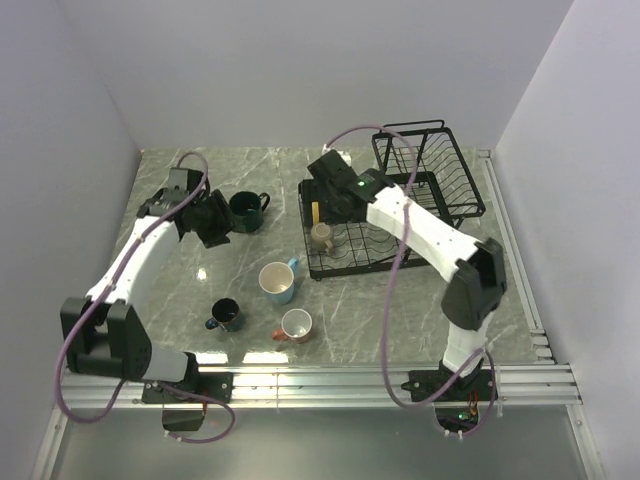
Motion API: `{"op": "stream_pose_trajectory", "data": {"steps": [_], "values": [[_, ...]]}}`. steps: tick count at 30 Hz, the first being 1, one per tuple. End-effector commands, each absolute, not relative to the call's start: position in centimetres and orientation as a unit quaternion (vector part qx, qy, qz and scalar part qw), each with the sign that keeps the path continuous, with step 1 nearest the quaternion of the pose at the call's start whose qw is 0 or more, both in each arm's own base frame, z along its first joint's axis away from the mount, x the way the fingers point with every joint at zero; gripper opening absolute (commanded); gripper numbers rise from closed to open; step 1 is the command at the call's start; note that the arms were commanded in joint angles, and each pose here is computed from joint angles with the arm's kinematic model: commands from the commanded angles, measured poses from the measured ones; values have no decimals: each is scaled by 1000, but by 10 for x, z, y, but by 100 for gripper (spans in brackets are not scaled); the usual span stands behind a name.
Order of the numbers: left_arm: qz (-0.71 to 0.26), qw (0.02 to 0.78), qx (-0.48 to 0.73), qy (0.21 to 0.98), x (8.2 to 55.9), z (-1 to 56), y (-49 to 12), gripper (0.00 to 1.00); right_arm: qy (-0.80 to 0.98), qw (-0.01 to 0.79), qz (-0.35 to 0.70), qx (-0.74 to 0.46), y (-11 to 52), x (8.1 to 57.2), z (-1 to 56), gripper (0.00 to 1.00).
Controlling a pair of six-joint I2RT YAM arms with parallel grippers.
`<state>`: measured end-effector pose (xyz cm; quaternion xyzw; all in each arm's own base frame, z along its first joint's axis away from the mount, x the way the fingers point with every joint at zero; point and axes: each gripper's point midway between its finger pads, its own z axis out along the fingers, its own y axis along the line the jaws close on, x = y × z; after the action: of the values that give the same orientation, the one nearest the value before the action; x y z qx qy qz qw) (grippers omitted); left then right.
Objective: Load the cups into the dish rack
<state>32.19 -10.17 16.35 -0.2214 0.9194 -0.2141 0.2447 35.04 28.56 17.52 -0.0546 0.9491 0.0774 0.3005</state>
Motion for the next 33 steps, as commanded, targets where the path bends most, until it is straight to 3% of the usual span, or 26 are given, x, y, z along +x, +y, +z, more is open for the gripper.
{"op": "stream_pose_trajectory", "data": {"steps": [1, 8, 19, 22, 23, 26, 29, 31, 33], "values": [[-158, 280, -251, 913, 361, 169, -81, 55, 935, 330, 114, -63, 291, 318, 227, 98], [-111, 272, -258, 920, 416, 144, -72, 55, 919, 356, 163, -49, 271, 277, 270, 99], [-56, 261, -263, 927, 456, 111, -59, 53, 920, 369, 131, -15, 218, 247, 263, 100], [-47, 248, -262, 931, 456, 96, -58, 45, 921, 369, 122, -12, 211, 244, 264, 100], [-47, 245, -260, 933, 456, 92, -59, 34, 920, 372, 121, -10, 209, 243, 265, 100], [-51, 233, -256, 937, 454, 78, -62, 20, 919, 373, 123, -4, 207, 242, 266, 100], [-55, 224, -251, 940, 451, 68, -64, 15, 920, 372, 122, -3, 204, 240, 265, 100], [-62, 219, -243, 943, 449, 64, -67, 4, 921, 371, 123, -2, 204, 239, 264, 100], [-73, 218, -238, 944, 449, 67, -72, 0, 921, 370, 125, -1, 204, 238, 264, 100]]}}
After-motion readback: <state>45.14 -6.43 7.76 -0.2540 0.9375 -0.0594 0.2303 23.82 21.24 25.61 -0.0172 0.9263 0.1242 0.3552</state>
